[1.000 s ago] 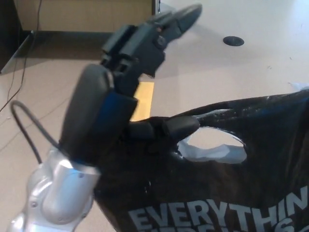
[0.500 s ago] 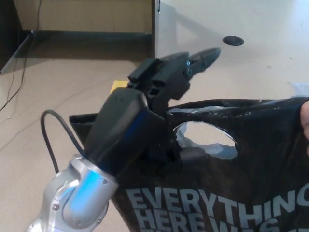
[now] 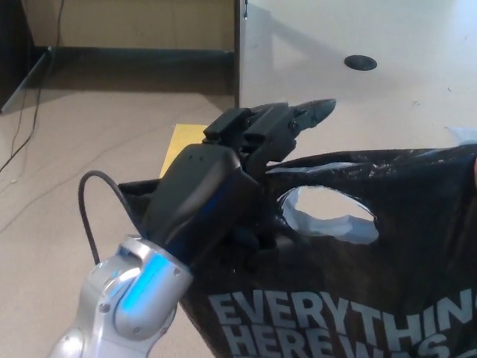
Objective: A person is holding a plastic bag and the robot extends its left hand to grab the bag by hooking its thumb into the holes at the top and brings its hand down by its side. Then it extends its arm again to hand the plastic bag back to the person.
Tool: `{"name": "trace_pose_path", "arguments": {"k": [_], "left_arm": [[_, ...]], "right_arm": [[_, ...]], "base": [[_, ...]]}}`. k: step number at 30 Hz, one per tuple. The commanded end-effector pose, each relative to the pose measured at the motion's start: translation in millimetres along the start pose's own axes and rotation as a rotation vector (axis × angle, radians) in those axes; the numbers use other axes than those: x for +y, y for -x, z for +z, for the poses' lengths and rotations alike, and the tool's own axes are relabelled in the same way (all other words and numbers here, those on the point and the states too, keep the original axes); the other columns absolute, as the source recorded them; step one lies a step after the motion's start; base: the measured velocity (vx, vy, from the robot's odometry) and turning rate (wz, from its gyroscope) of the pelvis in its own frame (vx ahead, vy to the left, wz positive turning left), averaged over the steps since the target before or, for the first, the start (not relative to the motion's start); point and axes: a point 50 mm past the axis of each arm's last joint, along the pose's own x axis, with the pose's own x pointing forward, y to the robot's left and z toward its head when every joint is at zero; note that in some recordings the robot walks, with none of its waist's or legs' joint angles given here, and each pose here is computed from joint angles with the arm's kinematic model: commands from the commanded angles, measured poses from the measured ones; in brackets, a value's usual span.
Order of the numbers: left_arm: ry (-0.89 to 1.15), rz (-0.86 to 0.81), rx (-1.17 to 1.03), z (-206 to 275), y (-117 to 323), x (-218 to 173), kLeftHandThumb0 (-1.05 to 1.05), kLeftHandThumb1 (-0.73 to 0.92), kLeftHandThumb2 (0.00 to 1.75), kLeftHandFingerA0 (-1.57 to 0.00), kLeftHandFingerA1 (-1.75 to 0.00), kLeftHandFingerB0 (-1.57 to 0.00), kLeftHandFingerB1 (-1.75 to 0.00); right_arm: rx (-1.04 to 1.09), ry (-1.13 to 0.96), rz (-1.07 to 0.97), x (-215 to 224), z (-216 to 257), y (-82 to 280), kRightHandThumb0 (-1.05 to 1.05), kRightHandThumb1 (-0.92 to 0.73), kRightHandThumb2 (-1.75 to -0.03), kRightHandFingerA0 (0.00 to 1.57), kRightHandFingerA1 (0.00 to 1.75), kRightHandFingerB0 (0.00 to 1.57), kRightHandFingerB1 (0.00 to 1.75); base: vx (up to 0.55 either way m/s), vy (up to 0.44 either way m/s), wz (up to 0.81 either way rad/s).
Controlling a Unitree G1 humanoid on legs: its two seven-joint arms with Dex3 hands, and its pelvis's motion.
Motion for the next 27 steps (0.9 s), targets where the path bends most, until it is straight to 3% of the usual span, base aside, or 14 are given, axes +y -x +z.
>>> {"name": "trace_pose_path", "arguments": {"k": [1, 7, 8, 9, 12, 13, 17, 18, 21, 22, 23, 24, 27], "left_arm": [[-0.072, 0.088, -0.008, -2, -8, 2, -0.28, 0.28, 0.86, -0.07, -0.5, -0.06, -0.5], [-0.082, 0.137, 0.003, -6, -16, -5, -0.27, 0.28, 0.86, -0.1, -0.51, -0.09, -0.51], [-0.081, 0.138, 0.008, -7, -17, -6, -0.56, 0.42, 0.68, -0.22, -0.41, -0.18, -0.36], [-0.077, 0.139, 0.014, -9, -19, -8, -0.5, 0.5, 0.56, -0.28, -0.34, -0.23, -0.29], [-0.076, 0.15, 0.026, -13, -22, -12, -0.51, 0.5, 0.56, -0.3, -0.35, -0.25, -0.29], [-0.075, 0.153, 0.03, -14, -23, -13, -0.57, 0.42, 0.68, -0.26, -0.42, -0.23, -0.37], [-0.072, 0.167, 0.047, -19, -31, -21, -0.57, 0.41, 0.71, -0.31, -0.44, -0.22, -0.38], [-0.068, 0.166, 0.053, -20, -33, -23, -0.51, 0.48, 0.55, -0.39, -0.36, -0.27, -0.3], [-0.057, 0.163, 0.064, -21, -38, -27, -0.51, 0.5, 0.55, -0.38, -0.36, -0.28, -0.3], [-0.051, 0.163, 0.064, -21, -40, -29, -0.58, 0.42, 0.71, -0.36, -0.46, -0.24, -0.39], [-0.045, 0.165, 0.06, -21, -41, -30, -0.58, 0.42, 0.71, -0.36, -0.46, -0.24, -0.39], [-0.042, 0.167, 0.057, -20, -43, -31, -0.5, 0.5, 0.55, -0.41, -0.36, -0.3, -0.3], [-0.023, 0.175, 0.05, -17, -49, -35, -0.5, 0.49, 0.55, -0.42, -0.35, -0.3, -0.31]], "right_arm": [[0.014, -0.001, -0.02, -8, -3, 0, -0.37, -0.7, -0.62, 0.69, 0.58, 0.5, 0.38], [0.01, 0.003, -0.02, -9, -3, 1, -0.38, -0.7, -0.62, 0.71, 0.59, 0.5, 0.38], [0.011, 0.0, -0.02, -9, -2, 0, -0.38, -0.7, -0.62, 0.7, 0.59, 0.5, 0.38], [0.007, 0.004, -0.018, -9, -2, 0, -0.37, -0.71, -0.62, 0.69, 0.58, 0.5, 0.38], [0.008, 0.018, -0.016, -8, -3, 1, -0.39, -0.71, -0.62, 0.7, 0.57, 0.5, 0.38], [0.005, 0.016, -0.014, -8, -3, 1, -0.38, -0.71, -0.62, 0.7, 0.58, 0.5, 0.38], [0.005, 0.016, -0.016, -9, -2, 0, -0.39, -0.71, -0.62, 0.69, 0.54, 0.5, 0.38], [0.003, 0.013, -0.017, -9, -1, 0, -0.38, -0.71, -0.62, 0.69, 0.56, 0.51, 0.38], [-0.002, -0.007, -0.014, -9, 0, 0, -0.38, -0.71, -0.62, 0.69, 0.59, 0.51, 0.38], [-0.001, -0.012, -0.012, -9, 0, -1, -0.38, -0.71, -0.62, 0.68, 0.57, 0.51, 0.38], [0.0, -0.014, -0.011, -9, 0, -1, -0.38, -0.71, -0.62, 0.68, 0.57, 0.51, 0.38], [-0.002, -0.009, -0.009, -9, 0, -1, -0.38, -0.71, -0.62, 0.69, 0.57, 0.51, 0.38], [-0.006, 0.007, -0.012, -10, 1, -1, -0.38, -0.71, -0.62, 0.69, 0.54, 0.51, 0.38]], "base": [[0.0, 0.0, 0.0], [0.0, 0.0, 0.0], [0.0, 0.0, 0.0], [0.0, 0.0, 0.0], [0.0, 0.0, 0.0], [0.0, 0.0, 0.0], [0.0, 0.0, 0.0], [0.0, 0.0, 0.0], [0.0, 0.0, 0.0], [0.0, 0.0, 0.0], [0.0, 0.0, 0.0], [0.0, 0.0, 0.0], [0.0, 0.0, 0.0]]}}
